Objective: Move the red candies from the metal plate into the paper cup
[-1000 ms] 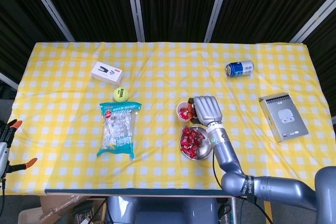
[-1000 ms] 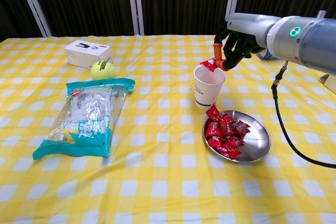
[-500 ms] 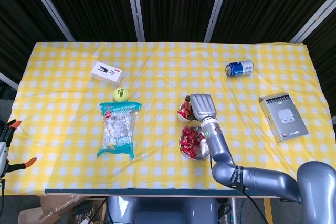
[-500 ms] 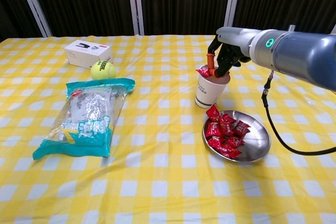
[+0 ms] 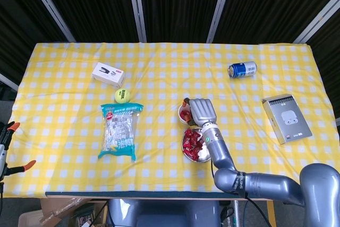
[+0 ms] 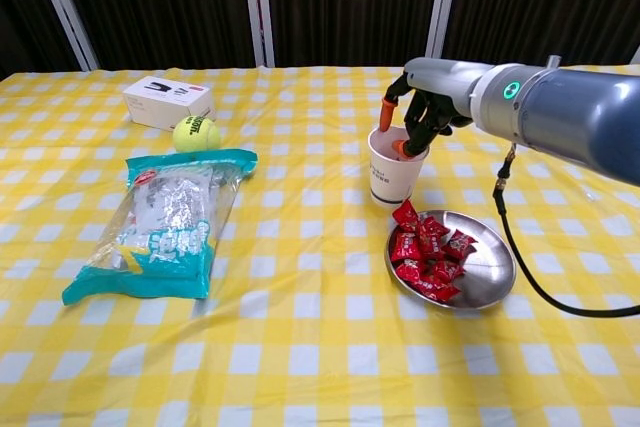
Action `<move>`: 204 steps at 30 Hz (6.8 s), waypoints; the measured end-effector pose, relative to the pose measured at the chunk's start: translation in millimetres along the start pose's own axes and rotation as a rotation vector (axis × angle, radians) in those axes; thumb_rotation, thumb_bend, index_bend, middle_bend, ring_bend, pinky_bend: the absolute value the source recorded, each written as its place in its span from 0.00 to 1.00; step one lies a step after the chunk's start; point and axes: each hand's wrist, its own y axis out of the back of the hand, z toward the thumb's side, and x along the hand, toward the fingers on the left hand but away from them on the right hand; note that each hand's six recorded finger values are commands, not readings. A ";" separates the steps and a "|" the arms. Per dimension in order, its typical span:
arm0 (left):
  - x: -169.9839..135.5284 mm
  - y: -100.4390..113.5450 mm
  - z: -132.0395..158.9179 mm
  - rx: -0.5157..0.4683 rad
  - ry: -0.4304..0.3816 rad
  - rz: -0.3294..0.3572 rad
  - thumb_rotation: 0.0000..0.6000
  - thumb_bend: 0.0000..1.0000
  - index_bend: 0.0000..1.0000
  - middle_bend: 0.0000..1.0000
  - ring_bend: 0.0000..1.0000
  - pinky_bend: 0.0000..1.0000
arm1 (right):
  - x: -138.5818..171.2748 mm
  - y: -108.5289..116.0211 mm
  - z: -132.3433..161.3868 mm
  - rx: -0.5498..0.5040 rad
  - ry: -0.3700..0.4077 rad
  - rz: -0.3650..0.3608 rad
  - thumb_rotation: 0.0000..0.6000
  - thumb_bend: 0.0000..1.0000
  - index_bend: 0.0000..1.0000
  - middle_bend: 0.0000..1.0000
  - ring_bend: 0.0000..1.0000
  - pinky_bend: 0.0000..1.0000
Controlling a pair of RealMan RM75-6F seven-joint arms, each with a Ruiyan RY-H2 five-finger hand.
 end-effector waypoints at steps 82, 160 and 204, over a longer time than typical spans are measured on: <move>-0.6 0.9 1.5 0.003 -0.009 0.016 1.00 0.01 0.00 0.00 0.00 0.00 | 66.7 -85.1 -43.3 -0.040 0.006 0.154 1.00 0.65 0.62 0.73 0.83 1.00; 0.6 1.5 0.7 -0.009 -0.003 0.006 1.00 0.01 0.00 0.00 0.00 0.00 | 51.6 22.1 -5.0 -0.009 0.075 -0.070 1.00 0.31 0.38 0.73 0.80 1.00; -3.2 2.2 3.7 0.005 -0.028 0.021 1.00 0.01 0.00 0.00 0.00 0.00 | 94.4 -77.0 -70.1 0.043 -0.070 0.152 1.00 0.17 0.31 0.70 0.74 1.00</move>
